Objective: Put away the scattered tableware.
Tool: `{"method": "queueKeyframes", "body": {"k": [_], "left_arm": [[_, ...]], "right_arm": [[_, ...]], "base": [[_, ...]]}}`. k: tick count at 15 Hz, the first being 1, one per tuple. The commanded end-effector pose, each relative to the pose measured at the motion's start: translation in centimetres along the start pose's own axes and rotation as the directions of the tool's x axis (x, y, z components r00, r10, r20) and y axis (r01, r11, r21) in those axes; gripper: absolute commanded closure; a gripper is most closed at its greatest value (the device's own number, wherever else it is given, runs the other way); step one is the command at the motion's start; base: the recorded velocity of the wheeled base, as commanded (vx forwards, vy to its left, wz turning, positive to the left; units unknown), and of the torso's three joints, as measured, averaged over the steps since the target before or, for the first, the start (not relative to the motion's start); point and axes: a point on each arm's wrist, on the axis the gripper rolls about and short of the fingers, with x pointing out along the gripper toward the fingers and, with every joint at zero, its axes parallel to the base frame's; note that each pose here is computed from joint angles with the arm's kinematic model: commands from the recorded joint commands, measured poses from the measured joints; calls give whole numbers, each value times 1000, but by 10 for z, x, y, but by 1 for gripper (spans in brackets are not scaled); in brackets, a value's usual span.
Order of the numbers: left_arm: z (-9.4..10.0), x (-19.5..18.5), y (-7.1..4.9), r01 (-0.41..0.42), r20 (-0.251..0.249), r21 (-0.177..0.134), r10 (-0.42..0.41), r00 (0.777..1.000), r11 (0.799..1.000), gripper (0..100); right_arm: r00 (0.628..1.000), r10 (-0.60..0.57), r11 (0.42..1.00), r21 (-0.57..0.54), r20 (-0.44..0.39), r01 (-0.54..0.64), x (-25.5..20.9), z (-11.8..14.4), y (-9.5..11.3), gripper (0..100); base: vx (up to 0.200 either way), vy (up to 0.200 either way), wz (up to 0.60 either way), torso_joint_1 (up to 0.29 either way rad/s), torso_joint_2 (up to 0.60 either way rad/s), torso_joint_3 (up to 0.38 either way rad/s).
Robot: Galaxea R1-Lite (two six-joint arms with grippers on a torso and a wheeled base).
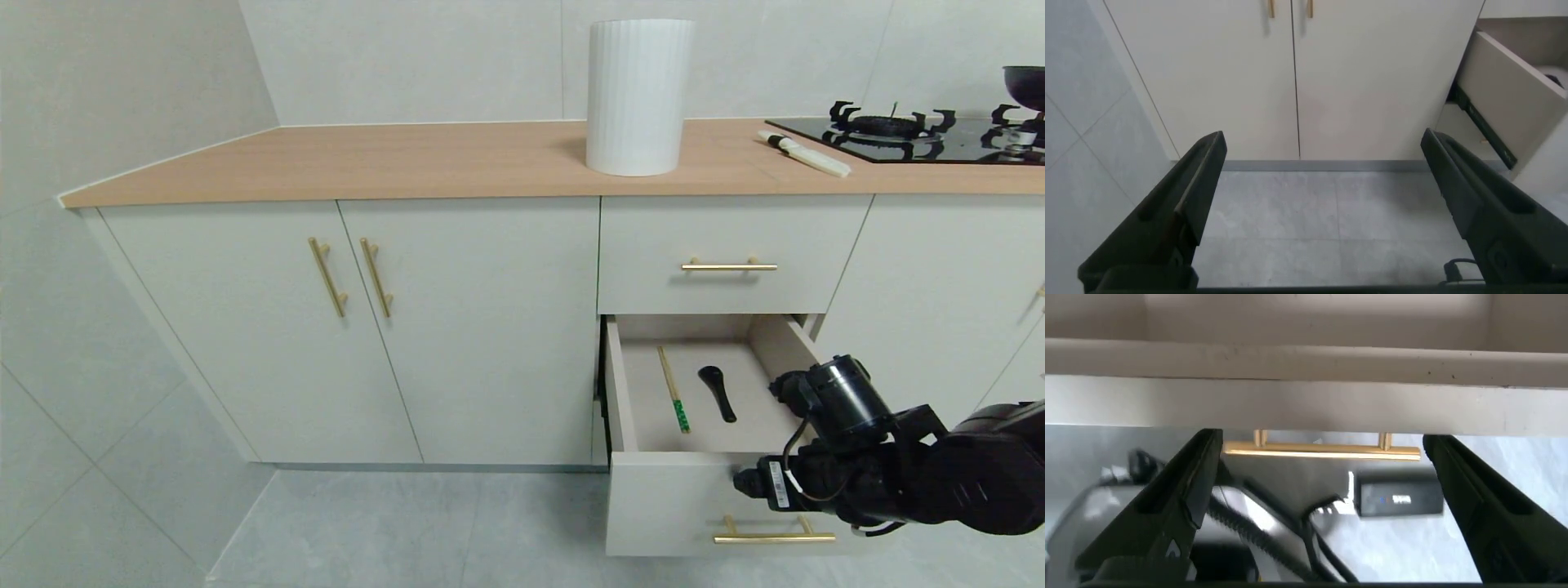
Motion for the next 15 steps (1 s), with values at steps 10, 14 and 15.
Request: {"method": "queueKeyframes", "body": {"k": [10, 14, 15], "left_arm": [[0, 0, 0, -1, 0, 0, 1, 1000, 1000, 0], [0, 0, 0, 0, 0, 0, 0, 1000, 1000, 0], [0, 0, 0, 0, 0, 0, 0, 1000, 1000, 0]], "right_arm": [[998, -19, 1000, -2, 65, 19, 42, 50, 7, 0], [996, -21, 1000, -4, 83, 22, 55, 62, 9, 0], [995, -19, 1000, 2, 99, 19, 61, 69, 12, 0]], "base": [[0, 0, 0, 0, 0, 0], [0, 0, 0, 0, 0, 0], [0, 0, 0, 0, 0, 0]]}}
